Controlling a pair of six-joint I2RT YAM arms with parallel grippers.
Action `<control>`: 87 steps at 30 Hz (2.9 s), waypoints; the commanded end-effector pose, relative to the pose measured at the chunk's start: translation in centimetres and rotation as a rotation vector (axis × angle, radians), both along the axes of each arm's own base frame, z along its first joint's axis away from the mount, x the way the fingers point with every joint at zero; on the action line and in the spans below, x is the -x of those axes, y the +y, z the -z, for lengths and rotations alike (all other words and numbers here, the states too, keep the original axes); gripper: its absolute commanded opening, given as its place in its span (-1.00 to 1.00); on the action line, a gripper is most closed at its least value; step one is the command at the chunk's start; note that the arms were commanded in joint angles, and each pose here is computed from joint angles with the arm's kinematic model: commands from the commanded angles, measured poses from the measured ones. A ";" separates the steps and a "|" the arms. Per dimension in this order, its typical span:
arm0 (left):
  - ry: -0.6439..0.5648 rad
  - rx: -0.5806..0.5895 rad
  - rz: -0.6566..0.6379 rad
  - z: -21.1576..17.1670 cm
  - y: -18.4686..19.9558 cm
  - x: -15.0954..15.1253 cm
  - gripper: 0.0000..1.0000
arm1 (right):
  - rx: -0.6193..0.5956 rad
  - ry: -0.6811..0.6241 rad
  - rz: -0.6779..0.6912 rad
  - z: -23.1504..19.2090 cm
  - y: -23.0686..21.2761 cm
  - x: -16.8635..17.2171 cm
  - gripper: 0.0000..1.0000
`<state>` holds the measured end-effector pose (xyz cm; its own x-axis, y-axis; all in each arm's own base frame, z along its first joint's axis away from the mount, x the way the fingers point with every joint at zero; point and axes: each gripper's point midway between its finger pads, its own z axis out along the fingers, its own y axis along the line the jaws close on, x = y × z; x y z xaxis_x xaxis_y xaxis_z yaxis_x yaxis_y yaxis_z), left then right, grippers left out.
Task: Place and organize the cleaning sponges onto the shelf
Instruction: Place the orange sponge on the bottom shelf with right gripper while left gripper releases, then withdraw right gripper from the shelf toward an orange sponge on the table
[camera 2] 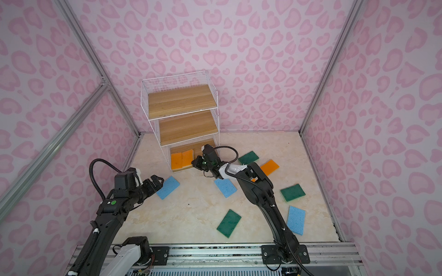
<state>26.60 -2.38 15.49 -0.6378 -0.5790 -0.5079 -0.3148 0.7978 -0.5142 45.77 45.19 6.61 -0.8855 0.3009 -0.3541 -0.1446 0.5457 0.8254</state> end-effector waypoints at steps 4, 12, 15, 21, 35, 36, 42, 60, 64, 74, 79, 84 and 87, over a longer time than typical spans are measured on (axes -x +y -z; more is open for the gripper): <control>-0.010 0.001 0.015 -0.1 -0.2 -0.3 0.95 | 0.014 0.016 0.013 1.3 -0.3 -0.5 -0.83; -0.004 0.000 0.015 0.1 -0.2 -0.4 0.96 | 0.018 0.024 0.015 1.4 -0.5 -0.6 0.50; -0.003 0.001 0.014 0.1 -0.2 -0.4 0.95 | 0.015 0.028 0.018 1.5 -0.9 -0.4 0.61; -0.002 0.000 0.014 0.2 -0.1 -0.4 0.96 | -0.002 0.043 0.026 1.7 -1.4 0.3 0.64; 0.003 0.002 0.006 0.4 -0.1 -0.1 0.96 | -0.028 0.048 0.048 1.7 -2.0 0.8 -0.39; 0.003 0.002 0.008 0.4 -0.1 -0.1 0.96 | -0.034 0.049 0.049 1.7 -1.9 0.7 -0.45; 0.004 0.000 0.006 0.3 -0.1 0.0 0.96 | -0.051 0.051 0.050 1.7 -1.4 0.2 -0.68; -0.026 -0.099 0.149 -0.5 -3.5 0.2 0.93 | 0.018 -0.049 0.012 -1.5 -3.2 2.4 0.14; -0.042 -0.112 0.213 -1.0 -6.2 0.6 0.93 | 0.047 -0.086 -0.022 -3.1 -5.1 4.6 0.17; -0.063 -0.102 0.404 0.4 -15.1 1.1 0.94 | 0.230 -0.091 0.077 -4.5 -17.7 9.8 0.26; -0.076 -0.091 0.475 0.4 -19.9 0.7 0.98 | 0.222 0.002 0.203 -3.3 -25.6 11.1 0.26; -0.032 -0.075 0.518 2.0 -23.5 -0.1 0.97 | 0.213 0.073 0.343 -1.9 -32.2 12.3 0.27; -0.023 -0.062 0.517 2.9 -24.2 -0.6 0.98 | 0.212 0.131 0.392 -0.8 -34.9 13.1 0.30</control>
